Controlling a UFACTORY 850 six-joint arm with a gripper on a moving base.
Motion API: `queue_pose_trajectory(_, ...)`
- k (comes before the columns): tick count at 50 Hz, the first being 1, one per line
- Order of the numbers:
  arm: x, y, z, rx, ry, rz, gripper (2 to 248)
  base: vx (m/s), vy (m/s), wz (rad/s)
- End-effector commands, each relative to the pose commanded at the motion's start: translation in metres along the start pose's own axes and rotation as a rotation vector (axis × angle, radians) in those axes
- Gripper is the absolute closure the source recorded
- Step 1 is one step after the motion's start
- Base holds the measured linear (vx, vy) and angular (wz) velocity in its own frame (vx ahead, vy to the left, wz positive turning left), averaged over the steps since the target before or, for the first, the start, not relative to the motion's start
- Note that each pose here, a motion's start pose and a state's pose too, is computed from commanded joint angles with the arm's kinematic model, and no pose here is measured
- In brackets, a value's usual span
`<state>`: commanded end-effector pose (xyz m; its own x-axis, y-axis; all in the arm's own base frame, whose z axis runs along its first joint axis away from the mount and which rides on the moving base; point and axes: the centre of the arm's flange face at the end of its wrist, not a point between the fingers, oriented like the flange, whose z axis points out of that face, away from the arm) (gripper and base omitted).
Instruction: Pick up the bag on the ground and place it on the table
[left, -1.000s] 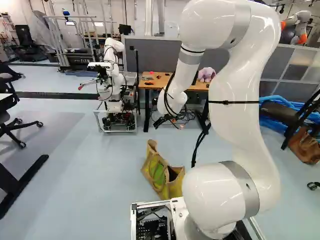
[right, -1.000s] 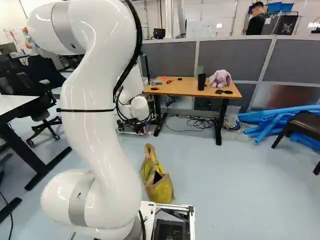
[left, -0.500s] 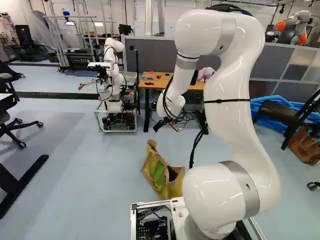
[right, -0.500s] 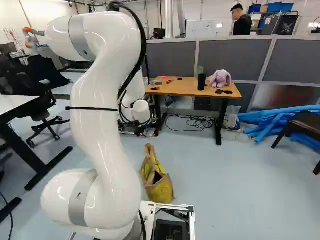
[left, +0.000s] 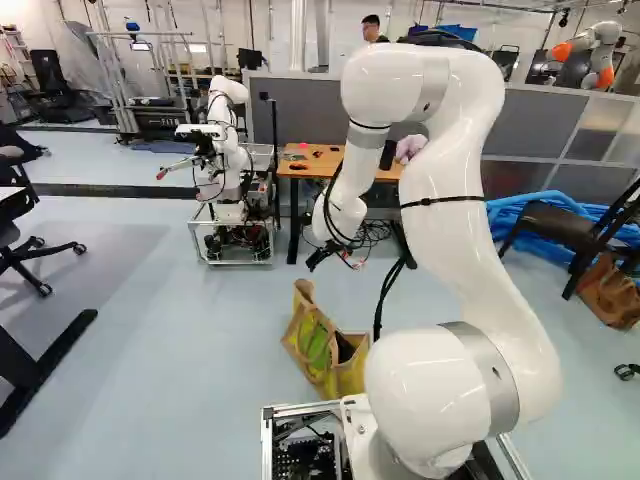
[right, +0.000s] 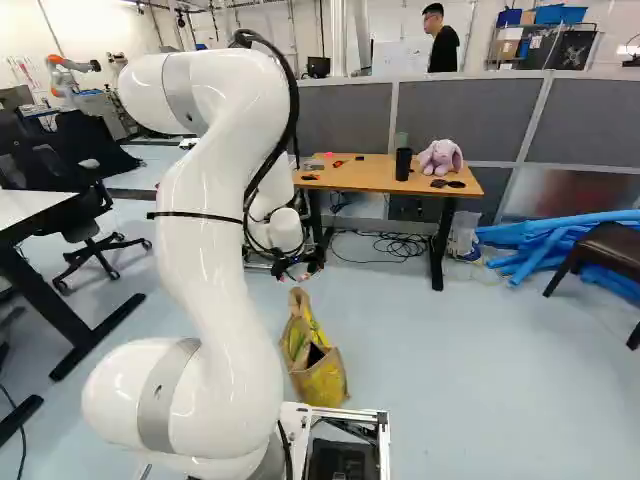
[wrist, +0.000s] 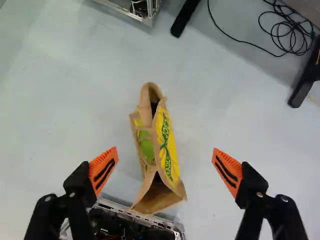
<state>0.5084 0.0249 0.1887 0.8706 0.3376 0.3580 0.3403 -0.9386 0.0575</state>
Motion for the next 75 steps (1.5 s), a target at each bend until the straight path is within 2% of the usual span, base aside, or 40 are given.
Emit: queue_pose_trajectory(75,-0.020,0.000,0.108,0.033,-0.103,0.006,3,0.000,0.000,0.000)
